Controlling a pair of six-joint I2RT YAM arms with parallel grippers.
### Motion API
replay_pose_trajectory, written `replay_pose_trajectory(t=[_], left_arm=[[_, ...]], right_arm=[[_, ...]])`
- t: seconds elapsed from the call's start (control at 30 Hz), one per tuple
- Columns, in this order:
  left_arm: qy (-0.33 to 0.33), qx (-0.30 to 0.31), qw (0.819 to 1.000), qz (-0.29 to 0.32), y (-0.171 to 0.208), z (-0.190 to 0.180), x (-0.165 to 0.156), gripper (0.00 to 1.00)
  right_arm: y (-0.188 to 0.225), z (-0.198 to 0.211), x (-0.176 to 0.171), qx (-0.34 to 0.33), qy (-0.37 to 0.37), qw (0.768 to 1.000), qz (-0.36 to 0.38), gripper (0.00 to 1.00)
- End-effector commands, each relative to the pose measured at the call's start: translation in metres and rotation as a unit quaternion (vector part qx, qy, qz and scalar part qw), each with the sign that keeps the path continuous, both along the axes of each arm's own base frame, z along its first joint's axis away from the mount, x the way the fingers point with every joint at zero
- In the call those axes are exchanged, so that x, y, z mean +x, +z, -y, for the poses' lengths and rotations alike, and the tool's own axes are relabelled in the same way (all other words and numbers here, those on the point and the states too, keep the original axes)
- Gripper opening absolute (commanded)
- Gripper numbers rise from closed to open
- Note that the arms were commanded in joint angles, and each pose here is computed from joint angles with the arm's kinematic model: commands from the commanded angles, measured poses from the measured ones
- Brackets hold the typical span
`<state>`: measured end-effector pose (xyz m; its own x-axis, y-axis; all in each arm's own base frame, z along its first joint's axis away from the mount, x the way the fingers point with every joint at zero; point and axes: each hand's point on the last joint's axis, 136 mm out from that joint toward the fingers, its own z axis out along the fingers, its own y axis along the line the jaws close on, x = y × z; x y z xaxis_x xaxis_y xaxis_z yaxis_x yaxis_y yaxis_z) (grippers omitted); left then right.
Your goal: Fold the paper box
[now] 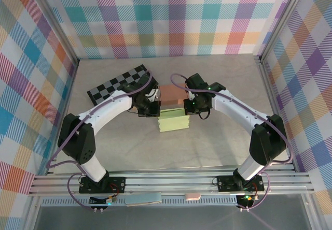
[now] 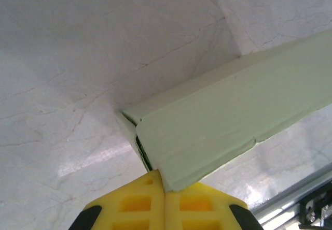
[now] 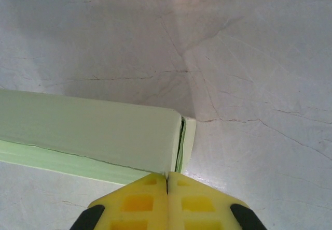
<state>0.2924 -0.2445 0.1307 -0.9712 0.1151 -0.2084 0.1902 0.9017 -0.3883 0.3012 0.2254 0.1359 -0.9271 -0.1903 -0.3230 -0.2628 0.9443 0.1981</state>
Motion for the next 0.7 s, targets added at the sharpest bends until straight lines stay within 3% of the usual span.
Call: replay_pose_trajectory(t=[0.0,0.47,0.67], left_arm=[[-0.022,-0.016,0.999,0.019,-0.002,0.008,-0.008,0.00],[-0.032,0.029,0.994,0.101,0.002,0.004,-0.008,0.00],[-0.025,0.053,0.990,0.127,0.004,0.004,-0.008,0.00]], right_arm=[[0.001,-0.011,-0.001,0.017,0.010,1.000,-0.009,0.00],[0.008,-0.010,-0.001,0.020,0.007,1.000,-0.001,0.00],[0.018,-0.005,-0.008,0.033,-0.023,0.999,-0.005,0.19]])
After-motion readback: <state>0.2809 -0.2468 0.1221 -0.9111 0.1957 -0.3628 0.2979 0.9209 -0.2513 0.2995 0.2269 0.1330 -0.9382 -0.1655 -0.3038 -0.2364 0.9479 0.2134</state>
